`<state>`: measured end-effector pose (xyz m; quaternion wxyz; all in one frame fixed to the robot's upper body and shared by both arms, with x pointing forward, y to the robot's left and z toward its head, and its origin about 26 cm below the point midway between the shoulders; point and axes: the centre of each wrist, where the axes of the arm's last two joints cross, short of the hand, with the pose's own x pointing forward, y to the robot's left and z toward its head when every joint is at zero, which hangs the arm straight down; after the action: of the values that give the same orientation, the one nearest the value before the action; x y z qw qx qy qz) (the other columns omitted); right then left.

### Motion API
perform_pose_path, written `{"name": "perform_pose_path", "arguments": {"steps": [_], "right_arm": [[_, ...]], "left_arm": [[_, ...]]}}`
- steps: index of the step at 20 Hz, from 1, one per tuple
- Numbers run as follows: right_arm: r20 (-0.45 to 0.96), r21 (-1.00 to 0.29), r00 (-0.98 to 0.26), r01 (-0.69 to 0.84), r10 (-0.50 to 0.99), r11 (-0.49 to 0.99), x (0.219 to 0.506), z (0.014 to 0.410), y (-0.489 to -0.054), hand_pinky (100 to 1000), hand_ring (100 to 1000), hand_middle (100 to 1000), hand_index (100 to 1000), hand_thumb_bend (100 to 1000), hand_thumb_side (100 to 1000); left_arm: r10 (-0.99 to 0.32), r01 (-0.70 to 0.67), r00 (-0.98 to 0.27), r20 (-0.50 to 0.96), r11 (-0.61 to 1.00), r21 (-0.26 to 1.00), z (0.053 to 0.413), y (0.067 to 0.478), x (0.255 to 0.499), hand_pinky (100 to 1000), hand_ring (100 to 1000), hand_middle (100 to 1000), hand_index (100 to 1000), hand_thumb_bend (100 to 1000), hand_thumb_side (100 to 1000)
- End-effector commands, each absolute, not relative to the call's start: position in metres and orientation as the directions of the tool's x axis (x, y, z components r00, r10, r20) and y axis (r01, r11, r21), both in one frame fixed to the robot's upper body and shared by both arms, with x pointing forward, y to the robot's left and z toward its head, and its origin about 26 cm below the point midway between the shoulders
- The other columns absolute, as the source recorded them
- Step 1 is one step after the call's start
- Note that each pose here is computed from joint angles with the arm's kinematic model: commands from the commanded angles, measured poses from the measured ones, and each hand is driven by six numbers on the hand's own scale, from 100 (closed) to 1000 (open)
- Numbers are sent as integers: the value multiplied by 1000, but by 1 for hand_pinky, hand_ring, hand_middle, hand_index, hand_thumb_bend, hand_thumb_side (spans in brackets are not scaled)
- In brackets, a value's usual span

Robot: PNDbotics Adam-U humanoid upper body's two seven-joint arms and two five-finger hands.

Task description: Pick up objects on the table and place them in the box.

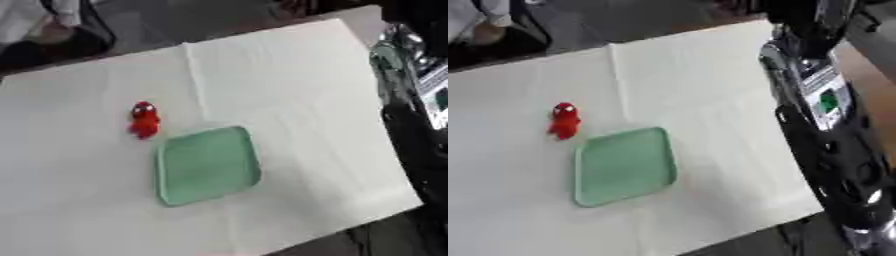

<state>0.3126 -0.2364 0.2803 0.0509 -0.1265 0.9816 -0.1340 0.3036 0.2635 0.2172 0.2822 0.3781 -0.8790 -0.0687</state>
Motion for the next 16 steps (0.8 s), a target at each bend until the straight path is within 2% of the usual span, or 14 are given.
{"name": "perform_pose_path", "arguments": {"steps": [1,12,13,14,15,16], "right_arm": [[-92,-280,-961,-228,-262,932,309,286,-236,205,366,426,486,100,512],[-96,-278,-963,-218,-253,935,309,287,-238,205,367,427,486,100,511],[-97,-275,-964,-213,-248,937,309,287,-239,205,367,427,486,100,511],[-98,-272,-965,-208,-242,940,309,287,-240,205,367,427,486,100,537],[-98,-269,-967,-203,-236,942,309,287,-241,205,368,427,486,100,510],[-97,-267,-968,-199,-232,943,309,286,-242,205,368,427,486,100,510]], "left_arm": [[-723,-647,-560,404,687,332,228,268,302,337,477,625,814,325,791],[-727,-642,-554,407,684,348,228,267,302,332,473,623,815,326,795],[-734,-637,-545,405,677,370,229,267,302,292,434,595,827,323,811],[-746,-628,-531,403,665,404,231,268,302,292,434,582,827,325,798],[-768,-608,-510,387,640,469,235,270,301,275,420,593,845,312,837],[-798,-579,-482,362,600,552,240,272,301,277,422,594,846,311,838]]}}
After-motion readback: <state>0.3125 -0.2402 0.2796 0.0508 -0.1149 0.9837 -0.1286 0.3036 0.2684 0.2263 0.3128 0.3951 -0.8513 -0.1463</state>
